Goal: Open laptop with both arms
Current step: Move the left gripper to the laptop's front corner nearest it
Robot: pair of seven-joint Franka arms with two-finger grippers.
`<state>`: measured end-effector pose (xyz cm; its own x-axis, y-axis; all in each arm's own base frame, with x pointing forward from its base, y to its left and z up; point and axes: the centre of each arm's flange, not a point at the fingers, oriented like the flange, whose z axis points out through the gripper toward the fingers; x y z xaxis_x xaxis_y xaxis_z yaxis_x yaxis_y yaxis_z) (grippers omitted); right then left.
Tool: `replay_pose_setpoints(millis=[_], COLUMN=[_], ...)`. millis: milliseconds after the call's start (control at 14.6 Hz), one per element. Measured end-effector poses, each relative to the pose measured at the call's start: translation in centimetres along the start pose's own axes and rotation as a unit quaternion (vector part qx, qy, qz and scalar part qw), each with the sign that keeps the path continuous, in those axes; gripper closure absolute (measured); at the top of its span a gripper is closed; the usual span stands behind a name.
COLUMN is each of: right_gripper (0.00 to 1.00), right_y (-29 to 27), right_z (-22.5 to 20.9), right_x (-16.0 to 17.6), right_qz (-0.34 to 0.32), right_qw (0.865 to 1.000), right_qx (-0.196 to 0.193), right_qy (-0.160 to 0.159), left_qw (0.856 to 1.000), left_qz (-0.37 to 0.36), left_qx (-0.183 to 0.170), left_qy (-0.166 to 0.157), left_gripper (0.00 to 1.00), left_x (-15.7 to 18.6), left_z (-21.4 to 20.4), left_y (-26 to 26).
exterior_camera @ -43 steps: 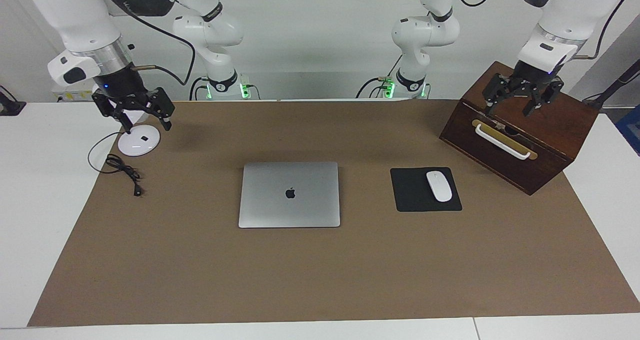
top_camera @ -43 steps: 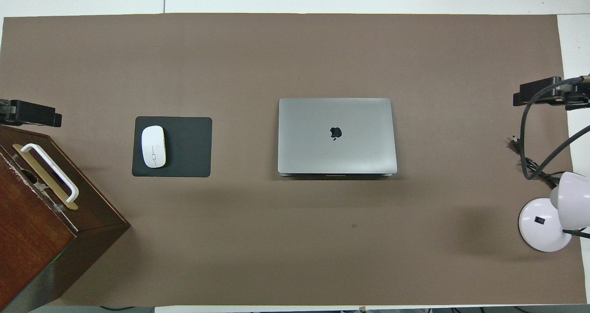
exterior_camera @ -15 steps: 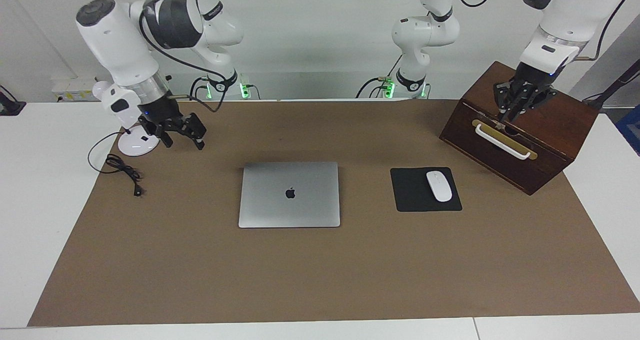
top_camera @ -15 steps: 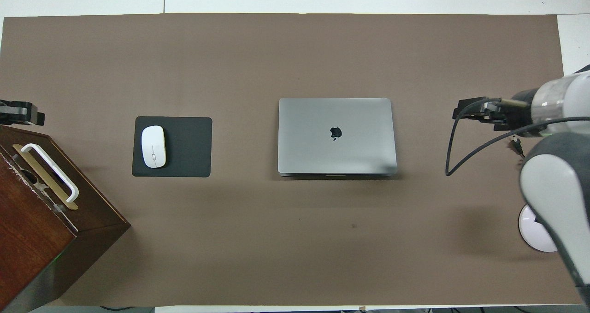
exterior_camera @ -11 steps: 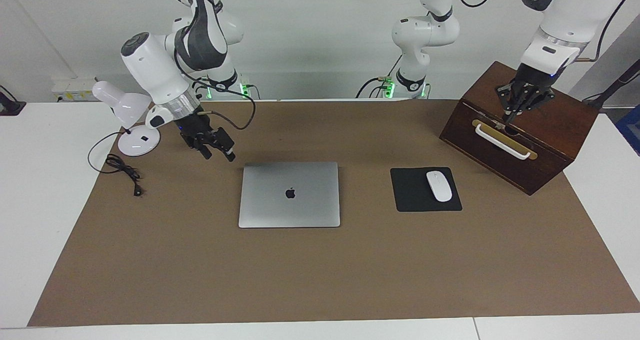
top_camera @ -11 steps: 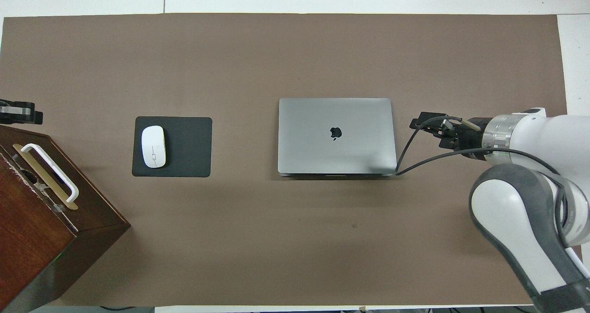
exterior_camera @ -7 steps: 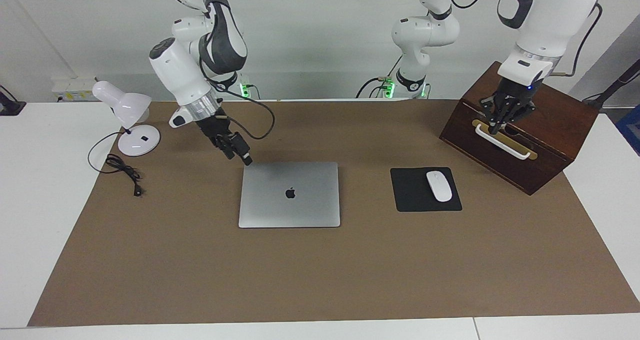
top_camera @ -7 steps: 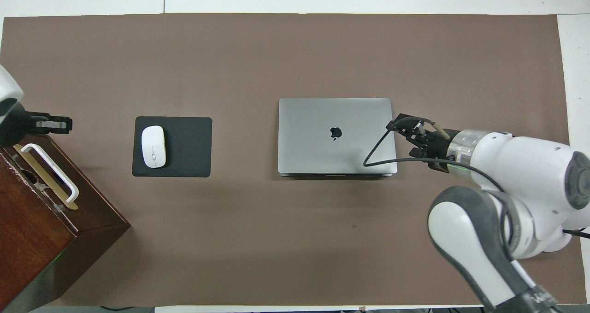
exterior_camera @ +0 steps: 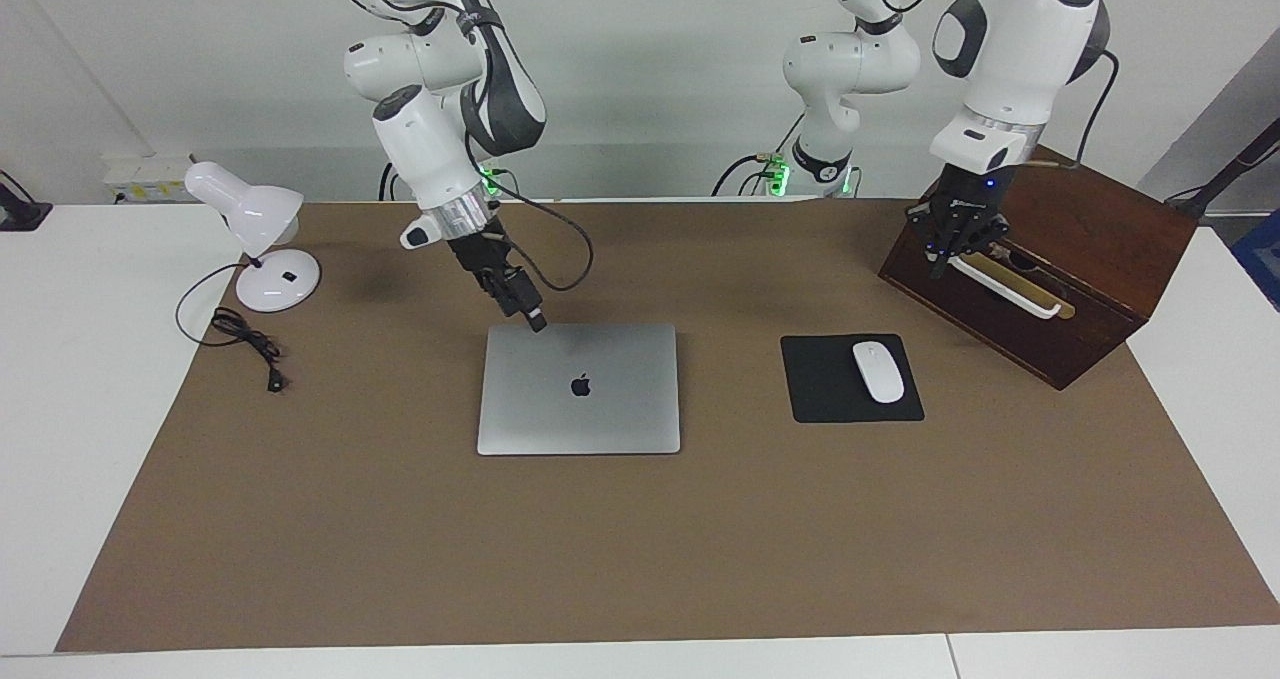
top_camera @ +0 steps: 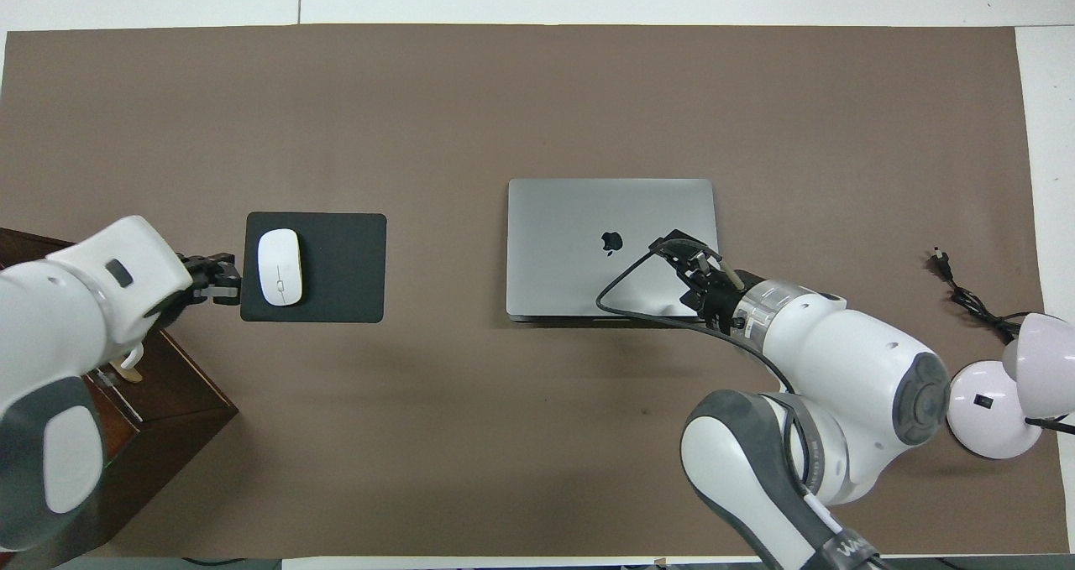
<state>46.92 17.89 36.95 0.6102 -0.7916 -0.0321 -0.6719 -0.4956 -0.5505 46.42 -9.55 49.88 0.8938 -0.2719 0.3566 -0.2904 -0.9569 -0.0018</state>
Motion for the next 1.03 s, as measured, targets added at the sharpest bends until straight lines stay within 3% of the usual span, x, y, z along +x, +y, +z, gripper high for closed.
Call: replay_pose_setpoints(millis=[616,1026], right_gripper=[0.00,0.00], right_y=[0.5,1.3], right_z=[1.1,1.7], right_x=[-0.4,0.5], right_qz=[0.009,-0.009], right_qw=[1.000,1.000], right_qx=[0.001,-0.008], right_qy=[0.005,0.009], left_qw=[0.991,0.978], left_qz=[0.081,0.142], left_qx=[-0.022,-0.051], left_qy=[0.104,0.142], left_gripper=[0.99,0.99], left_x=[-6.1,-8.4], left_z=[6.7,12.4], left_y=[8.2,14.6])
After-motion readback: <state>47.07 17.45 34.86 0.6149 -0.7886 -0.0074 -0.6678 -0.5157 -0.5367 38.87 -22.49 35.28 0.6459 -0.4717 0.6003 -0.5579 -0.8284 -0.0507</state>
